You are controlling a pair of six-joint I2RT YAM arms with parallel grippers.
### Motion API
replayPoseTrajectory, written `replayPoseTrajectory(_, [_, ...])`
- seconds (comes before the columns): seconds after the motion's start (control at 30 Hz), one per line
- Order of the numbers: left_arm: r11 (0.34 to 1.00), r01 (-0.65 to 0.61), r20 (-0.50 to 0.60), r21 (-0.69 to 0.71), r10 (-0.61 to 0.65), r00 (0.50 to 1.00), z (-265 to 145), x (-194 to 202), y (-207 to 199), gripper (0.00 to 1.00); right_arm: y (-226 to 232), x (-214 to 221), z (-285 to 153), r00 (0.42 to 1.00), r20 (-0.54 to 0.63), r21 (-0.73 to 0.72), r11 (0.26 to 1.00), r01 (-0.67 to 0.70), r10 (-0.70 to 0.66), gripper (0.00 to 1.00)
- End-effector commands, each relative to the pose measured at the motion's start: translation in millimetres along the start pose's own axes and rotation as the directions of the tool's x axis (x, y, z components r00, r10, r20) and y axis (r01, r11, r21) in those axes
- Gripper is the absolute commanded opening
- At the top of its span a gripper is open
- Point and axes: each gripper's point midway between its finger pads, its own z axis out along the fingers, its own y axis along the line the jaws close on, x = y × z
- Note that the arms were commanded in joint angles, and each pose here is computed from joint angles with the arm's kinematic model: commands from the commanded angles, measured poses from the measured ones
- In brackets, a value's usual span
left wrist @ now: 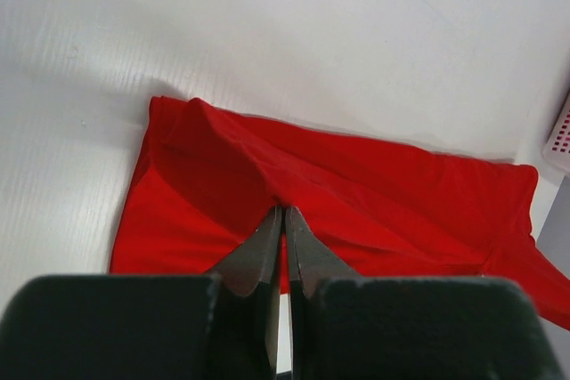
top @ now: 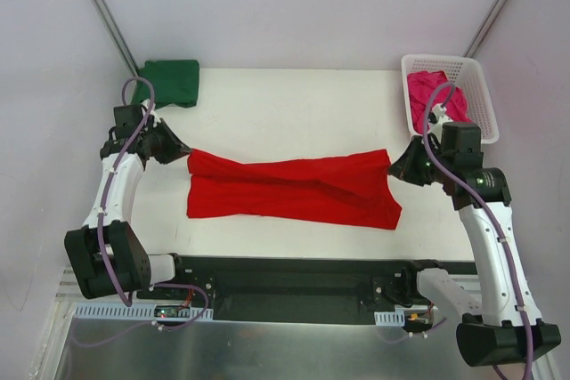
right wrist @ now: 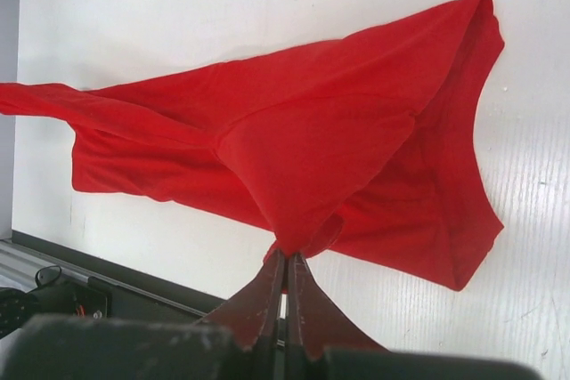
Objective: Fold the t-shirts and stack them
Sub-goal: Fold the other side of the tshirt into a rectangle
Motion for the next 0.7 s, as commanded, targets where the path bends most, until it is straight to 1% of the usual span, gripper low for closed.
replayPoseTrajectory(0.0, [1.0, -0.018, -0.006, 0.02, 0.018, 1.0, -15, 10, -3, 0.0, -1, 12, -8, 0.999, -0.022, -0.002, 1.0, -0.023, 0.023, 0.02])
replayPoseTrajectory(0.13, [1.0, -0.018, -0.02, 0.02, 0.018, 1.0, -20, 17, -3, 0.0, -1, 14, -10, 0.999, -0.029, -0.001, 1.0, -0.023, 0.023, 0.01])
replayPoseTrajectory(0.4, [1.0, 0.004, -0.089, 0.025, -0.002, 0.996, -22, 41, 2, 0.0, 2, 15, -10, 0.999, -0.042, -0.014, 1.0, -0.027, 0.026, 0.01])
replayPoseTrajectory(0.67, [0.999, 0.027, -0.138, 0.032, -0.023, 0.99, -23, 55, 4, 0.0, 5, 23, -18, 0.997, -0.074, -0.02, 0.999, -0.037, 0.036, 0.02])
